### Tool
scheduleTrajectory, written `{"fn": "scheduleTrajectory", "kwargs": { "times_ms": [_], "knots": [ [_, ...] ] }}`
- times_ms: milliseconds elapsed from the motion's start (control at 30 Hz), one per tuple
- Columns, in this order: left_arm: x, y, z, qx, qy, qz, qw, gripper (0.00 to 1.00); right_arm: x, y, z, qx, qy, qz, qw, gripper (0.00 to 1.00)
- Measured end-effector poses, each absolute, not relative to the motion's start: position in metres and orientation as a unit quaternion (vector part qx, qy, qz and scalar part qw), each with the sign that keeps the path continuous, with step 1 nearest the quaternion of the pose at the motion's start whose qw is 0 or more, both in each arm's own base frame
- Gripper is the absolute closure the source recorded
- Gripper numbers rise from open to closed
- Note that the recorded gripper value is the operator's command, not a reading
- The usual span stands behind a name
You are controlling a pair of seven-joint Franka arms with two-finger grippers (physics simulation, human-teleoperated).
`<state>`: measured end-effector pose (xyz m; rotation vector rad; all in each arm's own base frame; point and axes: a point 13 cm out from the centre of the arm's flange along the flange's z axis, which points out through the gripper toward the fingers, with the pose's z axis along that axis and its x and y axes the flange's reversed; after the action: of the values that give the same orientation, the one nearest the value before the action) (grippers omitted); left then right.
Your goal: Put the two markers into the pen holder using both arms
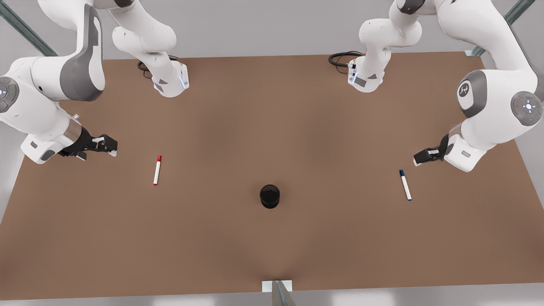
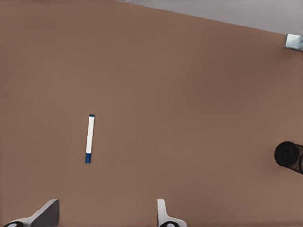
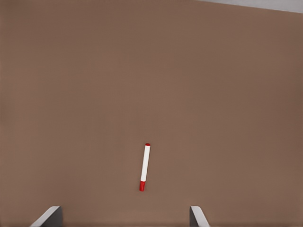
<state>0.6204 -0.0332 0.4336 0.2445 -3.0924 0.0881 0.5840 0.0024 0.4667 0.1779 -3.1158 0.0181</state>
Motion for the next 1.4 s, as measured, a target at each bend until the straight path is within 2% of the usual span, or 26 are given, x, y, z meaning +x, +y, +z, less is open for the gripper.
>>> {"fn": "scheduleTrajectory", "kwargs": {
  "times_ms": [67,167,267,400,467,567,633,700,733,800,1033,1067,1167,1233,1300,1400],
  "knots": [
    [0.625,-0.033,0.419,0.069,-0.997,0.027,0.025,0.0,0.584,0.002,0.467,0.057,-0.998,0.006,0.011,0.0],
    [0.64,-0.017,0.355,0.071,-0.996,0.024,0.057,0.0,0.593,-0.002,0.472,0.056,-0.998,0.008,0.002,0.0],
    [0.651,-0.003,0.296,0.073,-0.994,0.023,0.073,0.0,0.602,-0.005,0.454,0.053,-0.998,0.007,0.015,0.0],
    [0.641,0.01,0.218,0.076,-0.993,0.021,0.09,0.0,0.606,0.006,0.389,0.056,-0.996,0.004,0.067,0.0],
    [0.632,0.02,0.189,0.08,-0.993,0.021,0.09,0.0,0.599,0.013,0.341,0.06,-0.992,0.004,0.11,0.0],
    [0.619,0.043,0.153,0.091,-0.992,0.02,0.086,0.0,0.599,0.017,0.299,0.061,-0.988,0.005,0.142,0.0],
    [0.619,0.053,0.135,0.095,-0.992,0.018,0.079,0.02,0.577,0.018,0.259,0.063,-0.983,0.01,0.17,0.0],
    [0.62,0.063,0.12,0.096,-0.993,0.016,0.072,0.16,0.558,0.019,0.224,0.064,-0.981,0.014,0.183,0.0],
    [0.621,0.067,0.114,0.095,-0.993,0.014,0.068,0.28,0.552,0.018,0.206,0.065,-0.98,0.019,0.187,0.0],
    [0.625,0.073,0.105,0.092,-0.994,0.011,0.06,0.4,0.548,0.011,0.167,0.066,-0.979,0.029,0.192,0.0],
    [0.636,0.09,0.083,0.077,-0.996,-0.001,0.035,0.41,0.566,-0.011,0.06,0.049,-0.985,0.032,0.161,0.01],
    [0.636,0.09,0.077,0.073,-0.997,-0.002,0.035,0.41,0.56,-0.013,0.048,0.048,-0.986,0.031,0.16,0.06],
    [0.636,0.09,0.061,0.065,-0.997,-0.004,0.032,0.42,0.547,-0.013,0.037,0.046,-0.988,0.029,0.143,0.07],
    [0.638,0.092,0.059,0.059,-0.998,-0.007,0.027,0.5,0.539,-0.011,0.038,0.047,-0.99,0.029,0.127,0.07],
    [0.641,0.092,0.058,0.054,-0.998,-0.008,0.021,0.52,0.544,-0.009,0.043,0.046,-0.993,0.028,0.106,0.2],
    [0.644,0.092,0.055,0.048,-0.999,-0.01,0.018,0.52,0.553,-0.008,0.046,0.045,-0.995,0.028,0.084,0.34]
  ]
}}
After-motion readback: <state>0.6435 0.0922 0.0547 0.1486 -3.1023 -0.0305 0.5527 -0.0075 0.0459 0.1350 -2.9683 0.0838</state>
